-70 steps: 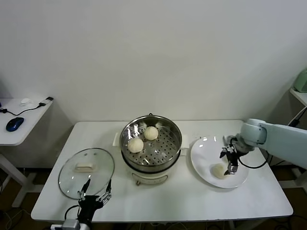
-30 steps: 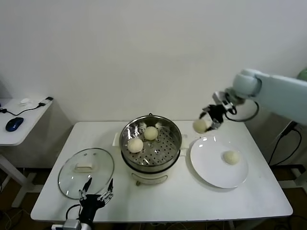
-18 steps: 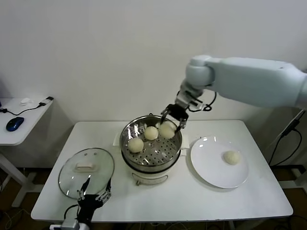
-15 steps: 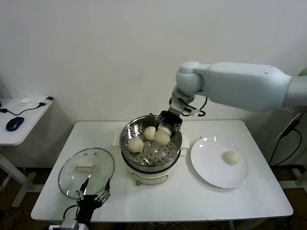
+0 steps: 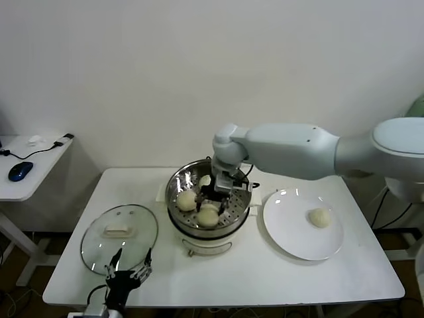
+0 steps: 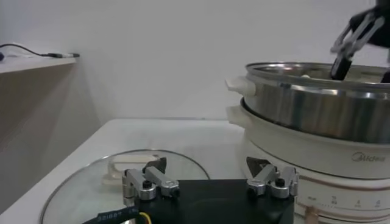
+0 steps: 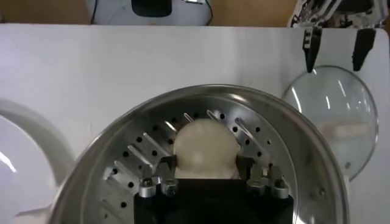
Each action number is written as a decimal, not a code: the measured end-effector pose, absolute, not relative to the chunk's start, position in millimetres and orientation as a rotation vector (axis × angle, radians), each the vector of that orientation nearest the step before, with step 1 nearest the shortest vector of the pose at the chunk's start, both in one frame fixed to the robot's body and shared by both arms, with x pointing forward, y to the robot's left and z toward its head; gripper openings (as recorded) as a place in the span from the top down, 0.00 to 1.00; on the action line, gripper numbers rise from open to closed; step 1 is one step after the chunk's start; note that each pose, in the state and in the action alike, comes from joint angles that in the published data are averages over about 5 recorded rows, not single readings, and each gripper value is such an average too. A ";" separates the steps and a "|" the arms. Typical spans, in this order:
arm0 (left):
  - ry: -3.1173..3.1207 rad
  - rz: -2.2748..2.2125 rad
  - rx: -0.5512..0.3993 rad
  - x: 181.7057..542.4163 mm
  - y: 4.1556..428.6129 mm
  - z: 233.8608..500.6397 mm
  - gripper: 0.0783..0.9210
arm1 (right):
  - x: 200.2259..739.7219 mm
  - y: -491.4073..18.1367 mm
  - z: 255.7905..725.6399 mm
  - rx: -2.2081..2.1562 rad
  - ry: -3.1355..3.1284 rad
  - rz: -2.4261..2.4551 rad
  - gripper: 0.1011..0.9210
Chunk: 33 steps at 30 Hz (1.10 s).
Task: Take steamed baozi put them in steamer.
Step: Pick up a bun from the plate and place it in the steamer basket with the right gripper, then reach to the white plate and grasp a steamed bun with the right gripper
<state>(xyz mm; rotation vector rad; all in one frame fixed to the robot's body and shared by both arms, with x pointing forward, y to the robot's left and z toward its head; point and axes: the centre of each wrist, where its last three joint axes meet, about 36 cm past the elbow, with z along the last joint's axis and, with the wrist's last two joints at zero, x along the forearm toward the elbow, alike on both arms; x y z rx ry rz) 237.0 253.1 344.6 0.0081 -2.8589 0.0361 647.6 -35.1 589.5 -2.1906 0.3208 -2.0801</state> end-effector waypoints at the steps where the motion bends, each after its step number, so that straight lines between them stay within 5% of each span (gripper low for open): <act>1: -2.859 0.036 0.009 236.9 253.3 344.6 0.12 | 648.5 -34.2 588.2 -2.191 0.320 -2.076 0.26; 6: -2.859 0.037 0.013 236.6 254.3 344.6 0.12 | 654.2 -35.0 589.8 -2.202 0.341 -2.058 0.14; 14: -2.863 0.043 0.003 236.6 252.0 346.7 0.12 | 679.4 -75.1 633.0 -2.243 0.517 -2.091 0.12; 24: -2.865 0.041 -0.013 238.2 251.7 346.8 0.12 | 704.7 -248.3 692.0 -2.279 1.319 -2.321 0.12; 33: -2.862 0.034 -0.014 240.3 255.0 344.9 0.12 | 672.6 -394.6 633.1 -2.262 2.050 -2.348 0.12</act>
